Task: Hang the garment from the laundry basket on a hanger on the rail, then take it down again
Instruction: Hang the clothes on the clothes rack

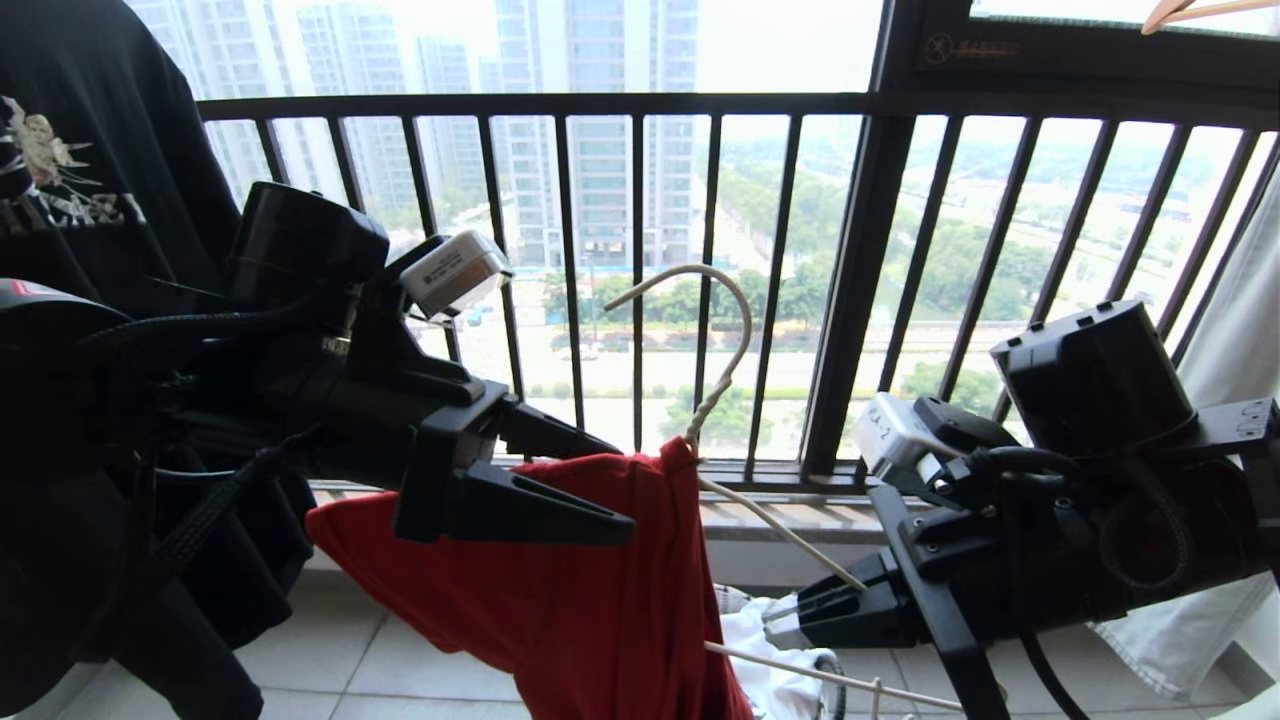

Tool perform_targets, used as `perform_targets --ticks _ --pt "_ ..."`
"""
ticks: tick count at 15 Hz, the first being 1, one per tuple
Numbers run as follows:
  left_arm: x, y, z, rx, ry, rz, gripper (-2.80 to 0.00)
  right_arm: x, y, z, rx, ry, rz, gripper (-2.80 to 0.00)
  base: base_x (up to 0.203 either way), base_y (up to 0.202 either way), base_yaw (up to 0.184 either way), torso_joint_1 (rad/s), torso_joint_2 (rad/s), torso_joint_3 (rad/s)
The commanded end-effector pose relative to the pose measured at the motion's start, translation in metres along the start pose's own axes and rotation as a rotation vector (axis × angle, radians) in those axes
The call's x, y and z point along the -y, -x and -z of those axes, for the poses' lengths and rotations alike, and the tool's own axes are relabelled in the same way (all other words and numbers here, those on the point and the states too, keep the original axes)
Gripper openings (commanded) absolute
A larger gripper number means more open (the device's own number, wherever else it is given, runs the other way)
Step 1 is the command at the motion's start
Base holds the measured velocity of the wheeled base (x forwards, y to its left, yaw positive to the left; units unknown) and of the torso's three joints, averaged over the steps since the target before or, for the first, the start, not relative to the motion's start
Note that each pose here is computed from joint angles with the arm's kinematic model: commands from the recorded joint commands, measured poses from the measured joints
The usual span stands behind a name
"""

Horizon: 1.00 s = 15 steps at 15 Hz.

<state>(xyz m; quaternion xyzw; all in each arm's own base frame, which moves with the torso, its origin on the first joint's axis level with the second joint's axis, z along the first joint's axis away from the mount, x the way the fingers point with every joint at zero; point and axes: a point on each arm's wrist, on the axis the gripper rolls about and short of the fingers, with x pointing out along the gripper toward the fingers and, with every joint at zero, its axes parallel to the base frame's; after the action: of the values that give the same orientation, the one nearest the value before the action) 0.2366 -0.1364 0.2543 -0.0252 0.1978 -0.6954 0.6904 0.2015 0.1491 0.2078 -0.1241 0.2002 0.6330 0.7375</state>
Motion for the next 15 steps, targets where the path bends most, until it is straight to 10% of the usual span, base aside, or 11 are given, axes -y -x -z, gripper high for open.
perform_targets --ticks 1,15 --pt "-0.0019 -0.0015 -0.0005 -0.002 -0.004 0.003 0.0 -0.0014 0.0016 -0.0013 0.007 0.008 -0.002 -2.8 0.0 0.0 0.0 0.0 0.0 0.0" --pt "0.005 0.0043 0.0038 -0.109 -0.035 -0.154 0.0 -0.0036 0.0056 -0.0036 0.016 0.019 0.008 -2.8 0.0 0.0 0.0 0.0 0.0 0.0"
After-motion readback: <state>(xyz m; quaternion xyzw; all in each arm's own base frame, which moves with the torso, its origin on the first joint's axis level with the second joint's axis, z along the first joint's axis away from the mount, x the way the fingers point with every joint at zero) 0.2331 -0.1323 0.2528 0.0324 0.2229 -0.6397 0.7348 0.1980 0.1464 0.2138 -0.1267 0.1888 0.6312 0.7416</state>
